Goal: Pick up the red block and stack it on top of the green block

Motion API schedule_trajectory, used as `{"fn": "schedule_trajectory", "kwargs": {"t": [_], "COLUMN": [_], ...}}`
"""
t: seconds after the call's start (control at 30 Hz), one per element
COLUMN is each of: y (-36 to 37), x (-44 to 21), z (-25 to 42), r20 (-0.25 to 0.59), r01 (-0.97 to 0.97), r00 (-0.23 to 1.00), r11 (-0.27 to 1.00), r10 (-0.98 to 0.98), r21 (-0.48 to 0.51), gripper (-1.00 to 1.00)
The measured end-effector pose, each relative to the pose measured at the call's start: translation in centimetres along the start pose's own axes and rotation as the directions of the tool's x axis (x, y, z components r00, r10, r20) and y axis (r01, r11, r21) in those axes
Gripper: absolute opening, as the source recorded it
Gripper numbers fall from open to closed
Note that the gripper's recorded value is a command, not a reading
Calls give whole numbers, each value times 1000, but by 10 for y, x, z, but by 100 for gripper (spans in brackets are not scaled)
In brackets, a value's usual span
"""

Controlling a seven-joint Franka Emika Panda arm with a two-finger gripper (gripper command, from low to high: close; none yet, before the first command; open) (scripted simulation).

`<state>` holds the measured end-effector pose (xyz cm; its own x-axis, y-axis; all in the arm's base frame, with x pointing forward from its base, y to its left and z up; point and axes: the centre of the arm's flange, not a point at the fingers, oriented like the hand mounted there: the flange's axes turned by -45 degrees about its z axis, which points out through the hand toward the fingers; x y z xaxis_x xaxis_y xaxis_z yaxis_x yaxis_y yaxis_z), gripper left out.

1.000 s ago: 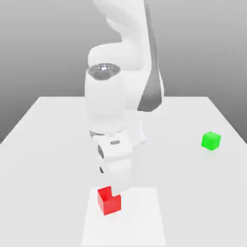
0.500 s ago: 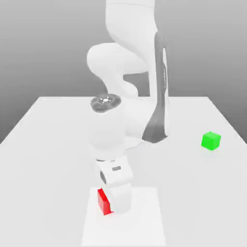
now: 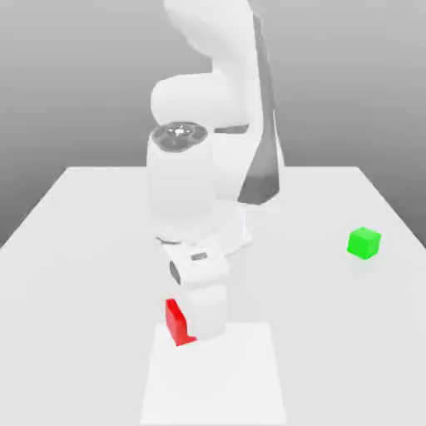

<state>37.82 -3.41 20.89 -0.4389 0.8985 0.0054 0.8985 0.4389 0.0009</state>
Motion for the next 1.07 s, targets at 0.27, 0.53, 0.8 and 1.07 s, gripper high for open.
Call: {"fn": "schedule_trajectory", "kwargs": {"t": [0.27, 0.53, 0.8, 1.07], "y": [42, 6, -84, -133], "x": [181, 328, 443, 490], "z": [-9, -21, -24, 29], "r20": [-26, -23, -8, -5], "r01": [678, 993, 834, 615], "r00": [734, 113, -551, -788], "r11": [735, 114, -551, -788], "r10": [-678, -993, -834, -615], "r21": [-11, -23, -8, 3], "gripper": [-100, -100, -100, 100]}}
